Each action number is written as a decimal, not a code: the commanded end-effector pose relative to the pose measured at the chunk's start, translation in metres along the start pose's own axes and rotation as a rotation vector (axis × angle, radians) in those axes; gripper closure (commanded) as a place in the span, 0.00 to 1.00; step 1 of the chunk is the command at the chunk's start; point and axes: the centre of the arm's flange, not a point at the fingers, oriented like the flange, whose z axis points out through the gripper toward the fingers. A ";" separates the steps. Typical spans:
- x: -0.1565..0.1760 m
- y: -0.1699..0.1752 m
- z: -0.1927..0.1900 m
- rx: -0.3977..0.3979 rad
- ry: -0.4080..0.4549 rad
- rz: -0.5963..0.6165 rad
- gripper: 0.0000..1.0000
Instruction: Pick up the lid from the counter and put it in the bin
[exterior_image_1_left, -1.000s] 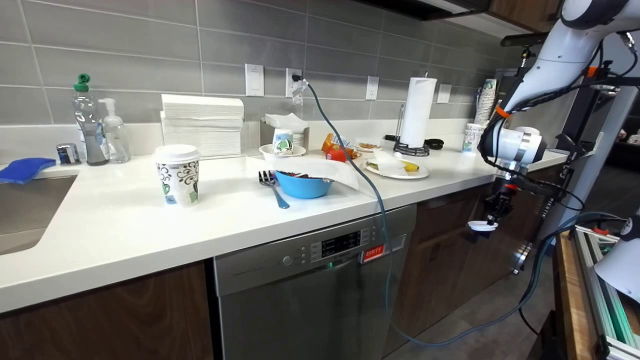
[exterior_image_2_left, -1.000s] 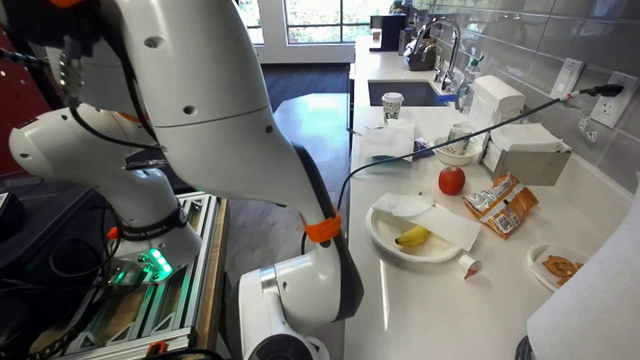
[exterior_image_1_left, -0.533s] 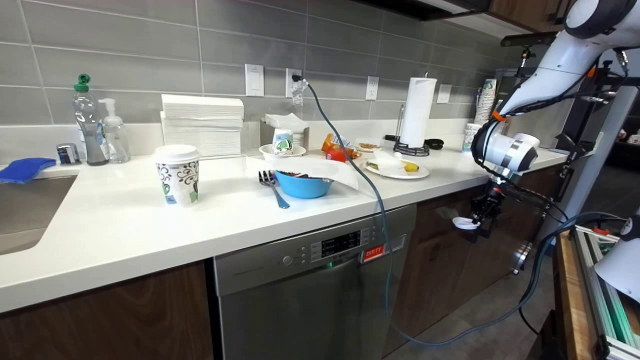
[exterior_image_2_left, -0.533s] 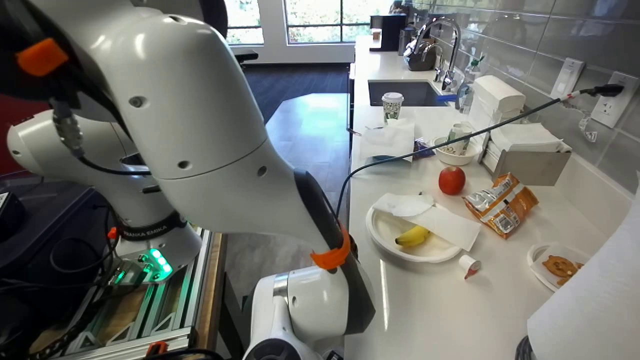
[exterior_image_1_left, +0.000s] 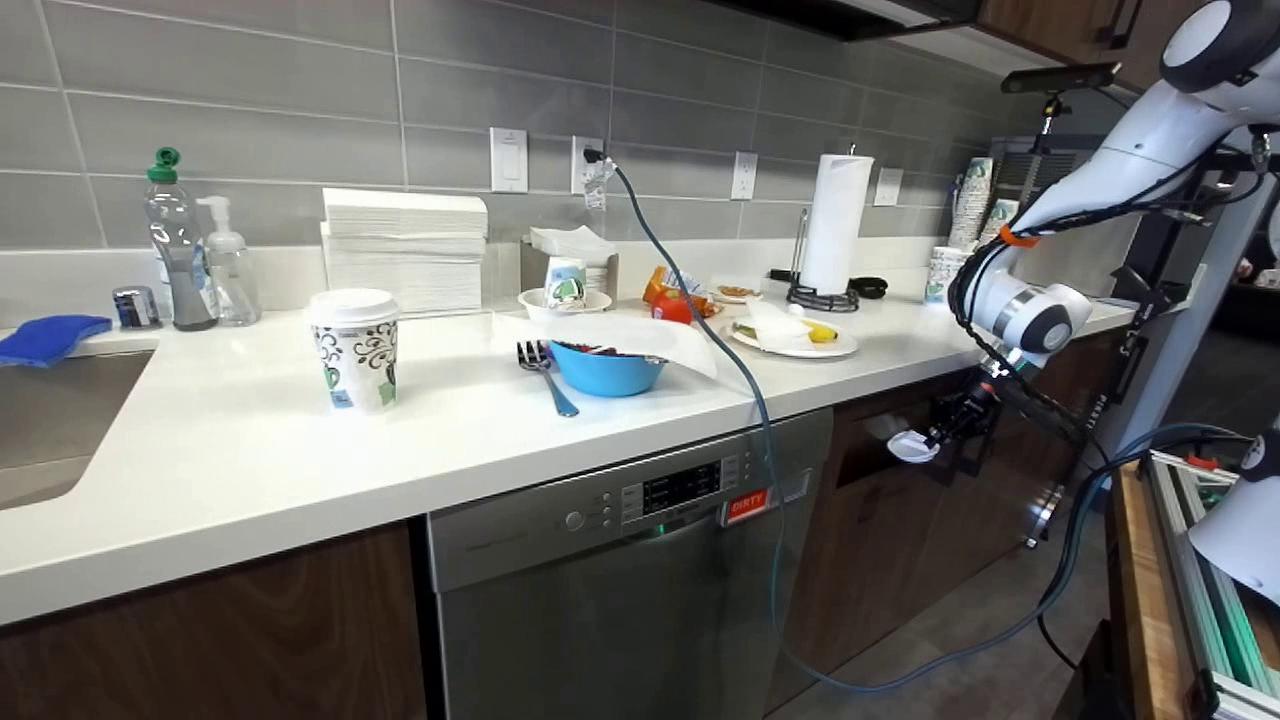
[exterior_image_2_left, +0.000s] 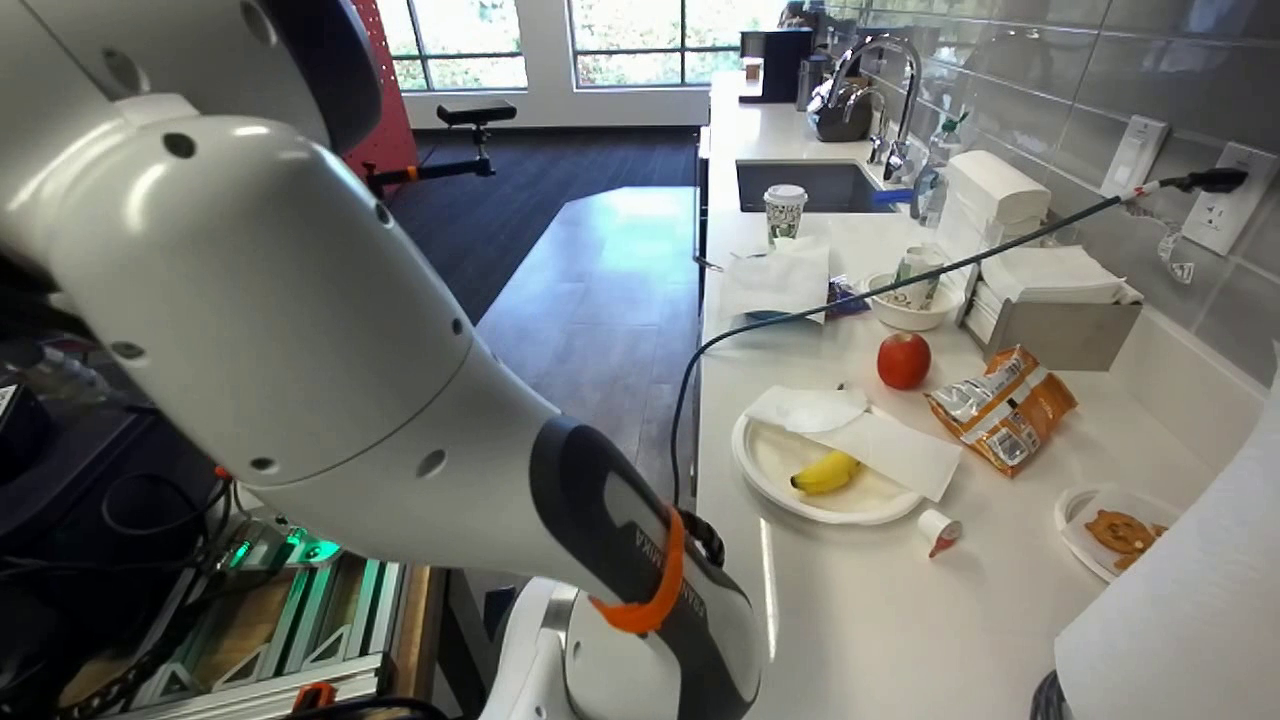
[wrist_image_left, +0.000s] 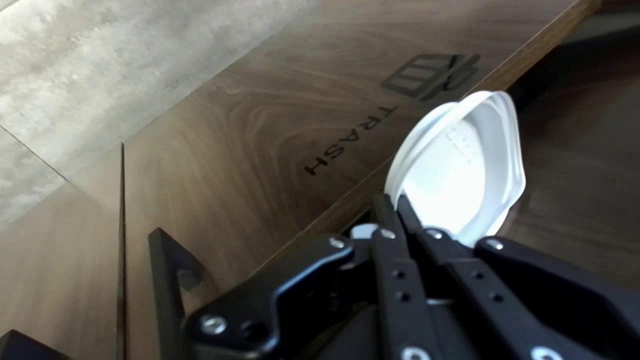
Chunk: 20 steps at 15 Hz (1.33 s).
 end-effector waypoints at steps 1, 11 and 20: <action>0.016 -0.012 0.022 0.103 0.100 -0.049 0.99; 0.017 -0.025 0.028 0.165 0.209 0.163 0.99; -0.015 -0.009 0.036 0.126 0.188 0.178 0.99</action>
